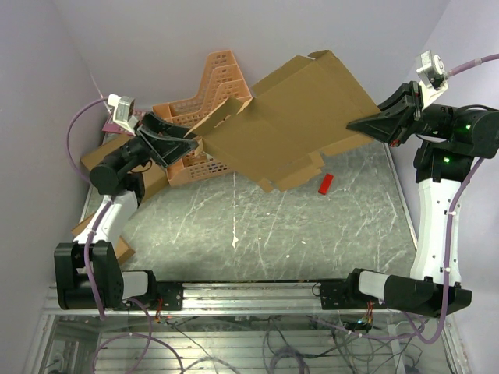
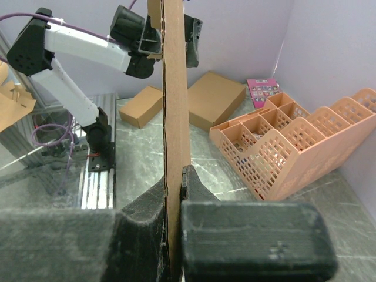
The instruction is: Fold the paper box
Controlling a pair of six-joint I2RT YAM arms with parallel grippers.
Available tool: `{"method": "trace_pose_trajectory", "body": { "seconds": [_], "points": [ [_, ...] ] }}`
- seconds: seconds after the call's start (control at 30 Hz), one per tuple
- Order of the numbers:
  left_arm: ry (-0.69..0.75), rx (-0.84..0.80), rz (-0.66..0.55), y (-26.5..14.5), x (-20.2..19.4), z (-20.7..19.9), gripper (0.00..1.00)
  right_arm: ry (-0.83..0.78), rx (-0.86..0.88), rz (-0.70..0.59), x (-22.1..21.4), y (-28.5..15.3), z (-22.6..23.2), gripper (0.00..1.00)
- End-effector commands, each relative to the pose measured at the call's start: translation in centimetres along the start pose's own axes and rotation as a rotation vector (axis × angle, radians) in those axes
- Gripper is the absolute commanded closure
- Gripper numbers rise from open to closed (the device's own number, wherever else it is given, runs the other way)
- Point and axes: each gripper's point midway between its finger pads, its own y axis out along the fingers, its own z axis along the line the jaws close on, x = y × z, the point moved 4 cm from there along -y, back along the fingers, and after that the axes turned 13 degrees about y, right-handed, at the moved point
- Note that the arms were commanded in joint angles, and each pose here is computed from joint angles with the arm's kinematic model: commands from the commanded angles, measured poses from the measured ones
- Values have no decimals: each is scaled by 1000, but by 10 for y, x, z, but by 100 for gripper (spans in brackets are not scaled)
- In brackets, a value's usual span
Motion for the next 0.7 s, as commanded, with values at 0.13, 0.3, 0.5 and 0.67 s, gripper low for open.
{"method": "trace_pose_trajectory", "body": {
  "seconds": [0.13,0.3,0.5,0.67],
  "points": [
    [232,-189,-7,10,4,-35,29,-22,-12,-8,4,-1,5,100],
    [224,-200,6,11,0,-35,32,-21,-14,-12,5,-1,4,100],
    [212,-201,20,11,-4,-33,40,-22,-13,-9,5,-1,4,100],
    [208,-206,27,12,-7,-32,45,-19,-13,-9,4,-1,3,100]
  ]
}}
